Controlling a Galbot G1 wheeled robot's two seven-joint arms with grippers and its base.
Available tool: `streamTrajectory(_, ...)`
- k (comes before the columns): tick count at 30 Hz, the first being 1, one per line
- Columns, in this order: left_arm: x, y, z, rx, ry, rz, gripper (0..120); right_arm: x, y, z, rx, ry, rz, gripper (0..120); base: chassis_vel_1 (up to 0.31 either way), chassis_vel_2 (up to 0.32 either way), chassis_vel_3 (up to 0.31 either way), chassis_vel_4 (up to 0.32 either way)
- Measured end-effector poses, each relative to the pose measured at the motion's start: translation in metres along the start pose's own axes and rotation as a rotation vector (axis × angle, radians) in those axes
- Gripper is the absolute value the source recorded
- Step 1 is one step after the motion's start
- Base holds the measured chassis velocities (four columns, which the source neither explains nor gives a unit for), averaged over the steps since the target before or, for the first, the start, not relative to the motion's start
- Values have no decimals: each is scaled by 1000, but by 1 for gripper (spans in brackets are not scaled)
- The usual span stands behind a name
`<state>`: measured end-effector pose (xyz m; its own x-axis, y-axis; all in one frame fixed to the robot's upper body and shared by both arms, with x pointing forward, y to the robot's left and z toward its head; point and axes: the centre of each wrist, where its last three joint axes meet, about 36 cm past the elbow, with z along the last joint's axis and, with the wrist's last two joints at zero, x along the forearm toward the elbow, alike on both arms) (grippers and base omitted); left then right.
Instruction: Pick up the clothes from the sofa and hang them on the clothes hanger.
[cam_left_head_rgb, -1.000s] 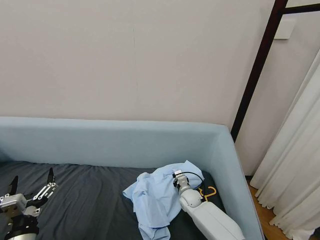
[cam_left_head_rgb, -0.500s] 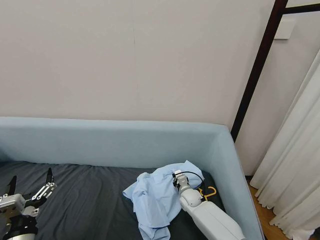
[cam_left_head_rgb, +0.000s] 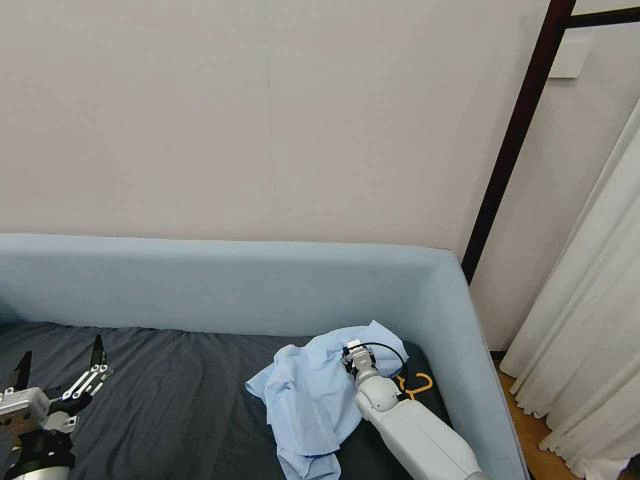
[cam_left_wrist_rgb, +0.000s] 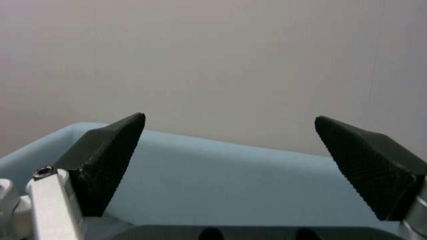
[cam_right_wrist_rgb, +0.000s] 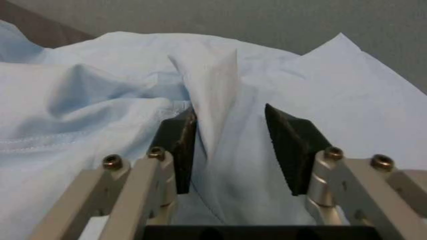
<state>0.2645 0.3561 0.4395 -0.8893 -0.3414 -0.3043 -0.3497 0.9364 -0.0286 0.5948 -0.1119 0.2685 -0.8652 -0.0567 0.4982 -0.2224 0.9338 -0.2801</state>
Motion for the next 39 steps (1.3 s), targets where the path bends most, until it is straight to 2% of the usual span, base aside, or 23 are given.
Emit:
streamTrajectory(5, -1, 1, 1, -1, 0, -7, 100, 0, 0, -2, 3, 3, -4, 18, 0, 0, 0, 0)
streamTrajectory(6, -1, 1, 1, -1, 0, -7, 100, 0, 0, -2, 3, 3, -4, 18, 0, 0, 0, 0)
streamTrajectory(8, -1, 1, 1, 0, -1, -8, 100, 1, 0, -1, 6, 2, -8, 5, 0, 0, 0, 0)
streamTrajectory(11, -1, 1, 1, 1, -1, -9, 100, 3, 0, 1, 9, 3, -12, 0, 0, 0, 0, 0)
streamTrajectory(15, -2, 1, 2, 4, -1, -9, 100, 9, -4, 5, 9, -4, -18, 0, 0, 0, 0, 0)
streamTrajectory(19, -3, -1, 2, 11, -3, -11, 100, 22, -22, -4, -31, -89, -38, 0, 0, 0, 0, 0)
streamTrajectory(23, -5, -1, 4, 24, -6, -17, 100, 45, -57, -53, -127, -338, -93, 0, 0, 0, 0, 0)
streamTrajectory(25, -5, -2, 4, 26, -7, -17, 100, 47, -61, -60, -133, -366, -99, 0, 0, 0, 0, 0)
streamTrajectory(28, -6, -6, 5, 40, -10, -15, 100, 60, -86, -115, -190, -534, -146, 0, 0, 0, 0, 0)
streamTrajectory(30, -7, -9, 4, 50, -17, -14, 100, 72, -103, -164, -235, -650, -197, 0, 0, 0, 0, 0)
streamTrajectory(31, -7, -9, 4, 50, -17, -14, 100, 72, -103, -164, -235, -650, -197, 0, 0, 0, 0, 0)
streamTrajectory(34, -10, -10, 2, 64, -28, -16, 100, 87, -123, -225, -275, -776, -277, 0, 0, 0, 0, 0)
streamTrajectory(36, -11, -9, 1, 66, -30, -18, 100, 90, -126, -234, -280, -792, -287, 0, 0, 0, 0, 0)
streamTrajectory(39, -13, -7, -2, 75, -40, -25, 100, 107, -139, -286, -289, -862, -306, 0, 0, 0, 0, 0)
